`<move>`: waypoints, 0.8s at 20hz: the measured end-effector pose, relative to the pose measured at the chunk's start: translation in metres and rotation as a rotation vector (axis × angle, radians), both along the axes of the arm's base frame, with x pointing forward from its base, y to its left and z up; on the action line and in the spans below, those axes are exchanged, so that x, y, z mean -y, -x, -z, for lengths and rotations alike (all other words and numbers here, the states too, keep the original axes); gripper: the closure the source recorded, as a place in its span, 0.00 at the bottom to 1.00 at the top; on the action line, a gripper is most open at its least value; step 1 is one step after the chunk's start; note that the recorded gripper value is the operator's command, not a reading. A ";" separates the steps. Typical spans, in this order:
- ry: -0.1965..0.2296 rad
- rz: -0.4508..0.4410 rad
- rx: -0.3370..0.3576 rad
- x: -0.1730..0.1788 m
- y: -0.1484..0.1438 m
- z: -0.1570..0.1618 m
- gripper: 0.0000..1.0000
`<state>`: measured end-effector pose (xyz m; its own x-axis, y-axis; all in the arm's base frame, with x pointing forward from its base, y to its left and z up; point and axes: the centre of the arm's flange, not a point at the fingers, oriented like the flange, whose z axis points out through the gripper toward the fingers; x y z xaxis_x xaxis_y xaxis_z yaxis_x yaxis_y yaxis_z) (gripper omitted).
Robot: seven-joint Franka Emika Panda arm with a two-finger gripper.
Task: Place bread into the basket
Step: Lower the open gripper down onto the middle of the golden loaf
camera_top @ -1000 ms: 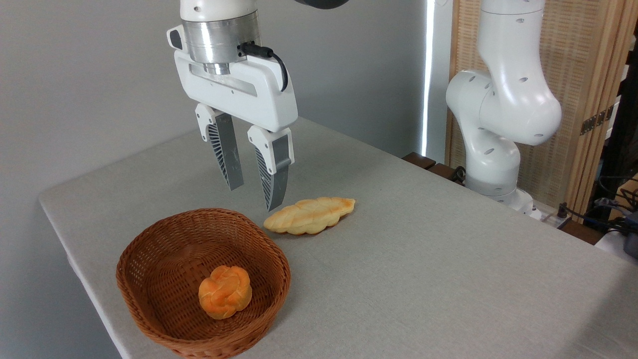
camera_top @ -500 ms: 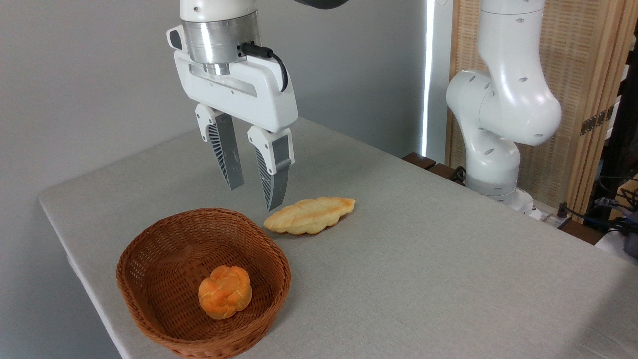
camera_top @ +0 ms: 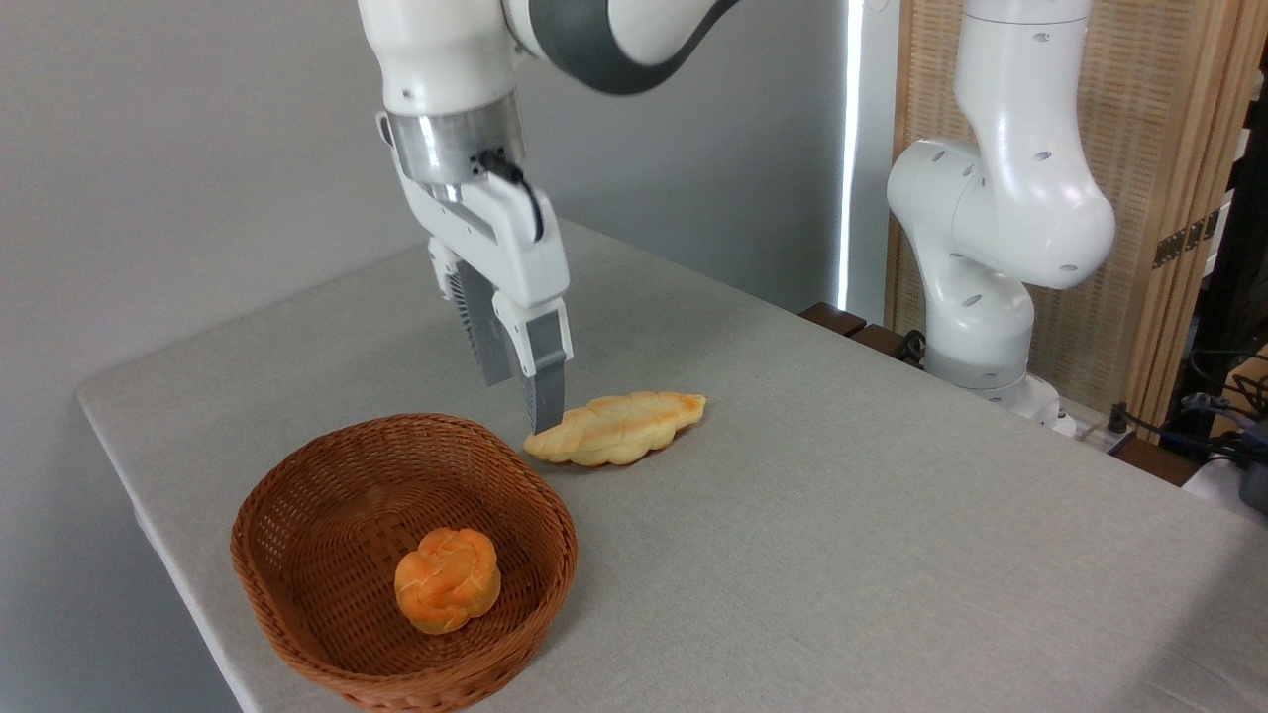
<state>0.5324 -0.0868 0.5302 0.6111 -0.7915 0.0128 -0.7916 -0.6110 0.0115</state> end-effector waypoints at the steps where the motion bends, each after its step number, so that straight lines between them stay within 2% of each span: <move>1: -0.003 0.038 -0.011 0.008 0.004 0.007 0.00; 8: -0.024 0.164 -0.074 0.059 0.029 0.039 0.00; 11: -0.032 0.176 -0.109 0.064 0.037 0.059 0.00; 16: -0.029 0.175 -0.090 0.061 0.041 0.090 0.00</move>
